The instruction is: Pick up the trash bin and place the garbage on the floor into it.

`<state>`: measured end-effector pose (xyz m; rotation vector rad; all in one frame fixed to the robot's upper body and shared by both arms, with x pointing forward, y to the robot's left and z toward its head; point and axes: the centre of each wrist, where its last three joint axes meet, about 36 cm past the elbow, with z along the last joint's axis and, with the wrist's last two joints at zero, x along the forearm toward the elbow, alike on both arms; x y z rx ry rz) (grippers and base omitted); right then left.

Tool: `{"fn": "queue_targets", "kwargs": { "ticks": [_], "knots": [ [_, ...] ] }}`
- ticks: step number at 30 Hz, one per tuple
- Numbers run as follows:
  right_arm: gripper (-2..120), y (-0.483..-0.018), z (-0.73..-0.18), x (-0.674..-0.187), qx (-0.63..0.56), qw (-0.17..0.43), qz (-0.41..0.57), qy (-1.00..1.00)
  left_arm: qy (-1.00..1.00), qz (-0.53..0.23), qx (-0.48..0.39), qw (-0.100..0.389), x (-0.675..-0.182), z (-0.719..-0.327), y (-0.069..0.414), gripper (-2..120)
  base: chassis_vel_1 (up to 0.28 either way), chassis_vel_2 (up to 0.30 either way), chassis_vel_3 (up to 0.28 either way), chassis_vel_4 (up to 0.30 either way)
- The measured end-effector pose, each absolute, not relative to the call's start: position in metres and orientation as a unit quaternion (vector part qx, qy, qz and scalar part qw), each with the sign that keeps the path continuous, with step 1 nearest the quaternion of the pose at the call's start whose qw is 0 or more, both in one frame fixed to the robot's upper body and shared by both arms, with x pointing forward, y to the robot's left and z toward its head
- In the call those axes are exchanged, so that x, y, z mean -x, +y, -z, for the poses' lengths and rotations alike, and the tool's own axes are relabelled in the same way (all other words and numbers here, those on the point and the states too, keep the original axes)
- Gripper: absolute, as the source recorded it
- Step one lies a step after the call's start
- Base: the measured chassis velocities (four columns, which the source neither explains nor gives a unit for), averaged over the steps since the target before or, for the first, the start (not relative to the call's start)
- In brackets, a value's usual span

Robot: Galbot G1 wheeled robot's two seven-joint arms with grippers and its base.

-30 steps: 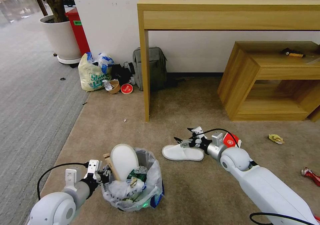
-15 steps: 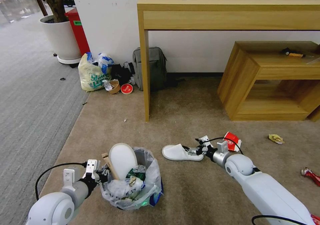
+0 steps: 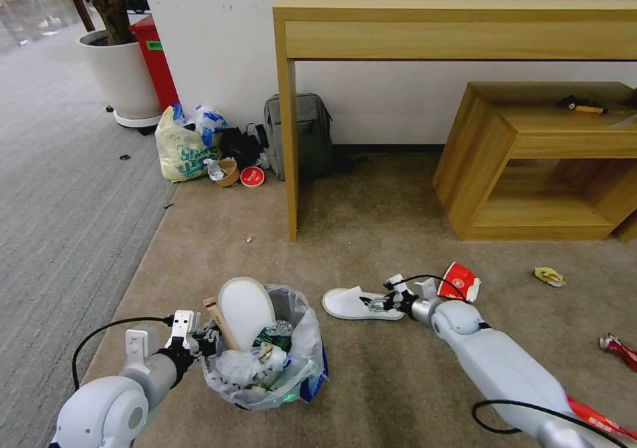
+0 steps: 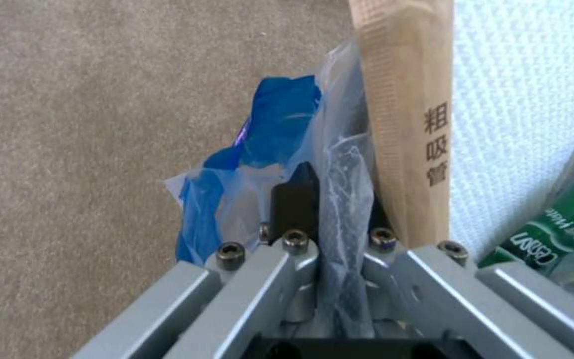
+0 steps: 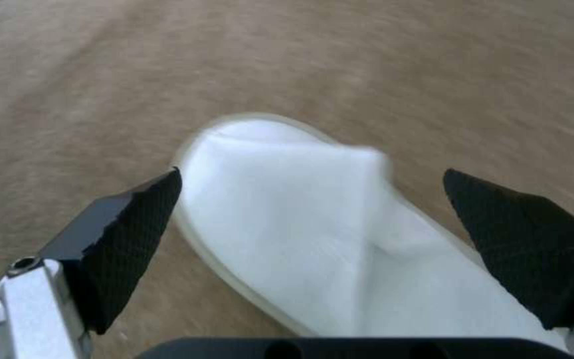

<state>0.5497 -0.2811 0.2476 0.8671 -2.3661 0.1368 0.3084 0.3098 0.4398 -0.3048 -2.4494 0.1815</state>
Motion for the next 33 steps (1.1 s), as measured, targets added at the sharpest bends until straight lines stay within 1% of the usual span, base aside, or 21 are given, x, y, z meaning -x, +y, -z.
{"fn": "queue_targets", "kwargs": {
  "ticks": [2, 3, 18, 19, 20, 22, 24, 25, 28, 29, 32, 33],
  "knots": [
    [100, -0.271, -0.238, -0.557, -0.353, 0.305, -0.069, -0.882, -0.935, -0.069, 0.116, 0.327, -0.308, -0.44, 0.31, 0, 0.0, 0.0, 0.0, 0.0],
    [100, -0.265, -0.228, -0.561, -0.365, 0.315, -0.09, -0.871, -0.935, -0.07, 0.115, 0.328, -0.308, -0.44, 0.31, 0, 0.0, 0.0, 0.0, 0.0],
    [99, -0.257, -0.216, -0.564, -0.338, 0.335, -0.097, -0.874, -0.935, -0.069, 0.118, 0.326, -0.304, -0.442, 0.307, 0, 0.0, 0.0, 0.0, 0.0],
    [94, -0.256, -0.215, -0.564, -0.331, 0.339, -0.092, -0.876, -0.935, -0.068, 0.118, 0.326, -0.303, -0.442, 0.307, 0, 0.0, 0.0, 0.0, 0.0],
    [94, -0.256, -0.215, -0.564, -0.331, 0.339, -0.092, -0.876, -0.935, -0.068, 0.118, 0.326, -0.303, -0.442, 0.307, 0, 0.0, 0.0, 0.0, 0.0],
    [88, -0.255, -0.215, -0.564, -0.321, 0.341, -0.087, -0.88, -0.935, -0.067, 0.118, 0.327, -0.302, -0.443, 0.307, 0, 0.0, 0.0, 0.0, 0.0],
    [78, -0.255, -0.215, -0.564, -0.313, 0.342, -0.081, -0.882, -0.936, -0.066, 0.119, 0.326, -0.302, -0.443, 0.306, 0, 0.0, 0.0, 0.0, 0.0],
    [78, -0.255, -0.215, -0.564, -0.313, 0.342, -0.081, -0.882, -0.936, -0.066, 0.119, 0.326, -0.302, -0.443, 0.306, 0, 0.0, 0.0, 0.0, 0.0],
    [67, -0.256, -0.214, -0.562, -0.311, 0.342, -0.079, -0.883, -0.936, -0.065, 0.119, 0.326, -0.302, -0.443, 0.307, 0, 0.0, 0.0, 0.0, 0.0],
    [67, -0.256, -0.214, -0.562, -0.311, 0.342, -0.079, -0.883, -0.936, -0.065, 0.119, 0.326, -0.302, -0.443, 0.307, 0, 0.0, 0.0, 0.0, 0.0],
    [48, -0.256, -0.212, -0.559, -0.306, 0.342, -0.079, -0.885, -0.935, -0.065, 0.12, 0.327, -0.302, -0.443, 0.306, 0, 0.0, 0.0, 0.0, 0.0],
    [48, -0.256, -0.212, -0.559, -0.306, 0.342, -0.079, -0.885, -0.935, -0.065, 0.12, 0.327, -0.302, -0.443, 0.306, 0, 0.0, 0.0, 0.0, 0.0]
  ]
}}
